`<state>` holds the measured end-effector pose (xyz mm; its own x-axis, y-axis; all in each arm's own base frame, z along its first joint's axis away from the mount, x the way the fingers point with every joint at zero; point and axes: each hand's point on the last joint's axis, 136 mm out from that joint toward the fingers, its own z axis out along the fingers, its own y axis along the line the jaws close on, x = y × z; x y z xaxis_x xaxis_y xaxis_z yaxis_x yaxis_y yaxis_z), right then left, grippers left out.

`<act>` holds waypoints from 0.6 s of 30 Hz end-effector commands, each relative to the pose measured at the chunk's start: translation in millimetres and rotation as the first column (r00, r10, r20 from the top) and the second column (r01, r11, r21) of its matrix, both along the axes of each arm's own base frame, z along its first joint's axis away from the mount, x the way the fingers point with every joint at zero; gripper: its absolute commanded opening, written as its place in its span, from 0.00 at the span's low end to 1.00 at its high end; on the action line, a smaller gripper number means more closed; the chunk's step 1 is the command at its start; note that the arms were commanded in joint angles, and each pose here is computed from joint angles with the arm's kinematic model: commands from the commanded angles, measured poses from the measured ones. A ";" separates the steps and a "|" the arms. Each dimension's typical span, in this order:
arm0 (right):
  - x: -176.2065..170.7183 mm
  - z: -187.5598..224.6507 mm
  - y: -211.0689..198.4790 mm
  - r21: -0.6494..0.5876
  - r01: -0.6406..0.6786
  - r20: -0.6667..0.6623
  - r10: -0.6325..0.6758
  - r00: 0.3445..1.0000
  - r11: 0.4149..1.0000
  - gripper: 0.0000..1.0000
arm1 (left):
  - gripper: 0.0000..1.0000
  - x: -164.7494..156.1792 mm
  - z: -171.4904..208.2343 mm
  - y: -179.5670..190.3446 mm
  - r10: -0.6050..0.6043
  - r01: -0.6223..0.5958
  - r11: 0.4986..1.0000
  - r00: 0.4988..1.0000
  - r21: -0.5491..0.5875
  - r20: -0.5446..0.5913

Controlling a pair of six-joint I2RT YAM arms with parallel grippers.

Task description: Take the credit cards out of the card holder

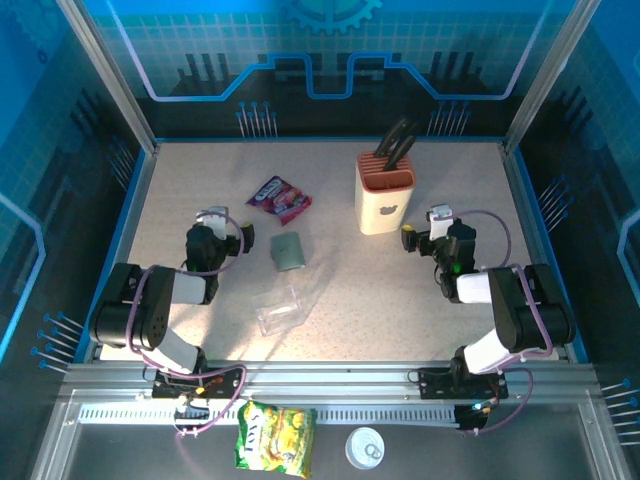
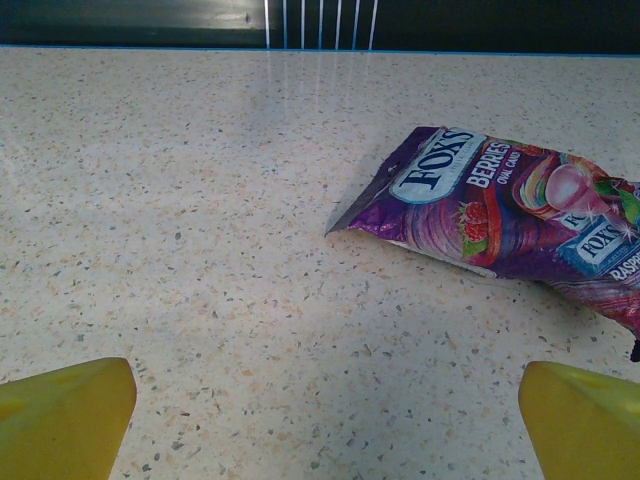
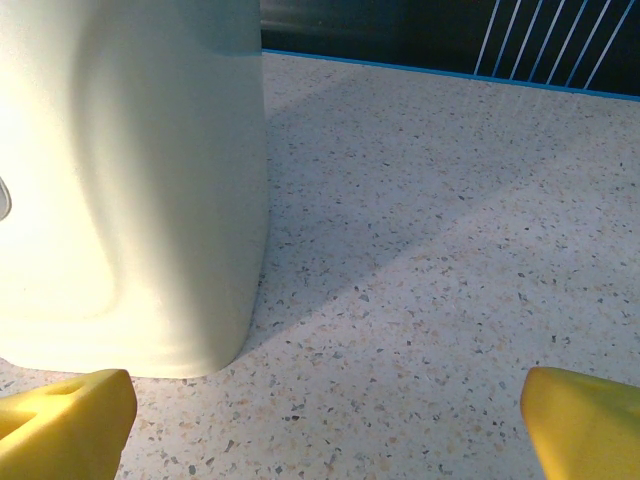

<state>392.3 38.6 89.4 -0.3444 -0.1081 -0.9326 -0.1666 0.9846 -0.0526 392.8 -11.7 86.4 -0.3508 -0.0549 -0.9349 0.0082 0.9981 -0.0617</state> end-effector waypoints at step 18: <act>-25.9 65.0 5.4 -0.023 0.042 -0.062 -0.044 0.997 0.999 1.00 | 0.99 -22.0 61.8 -13.3 0.054 -0.060 0.996 0.994 -0.064 -0.099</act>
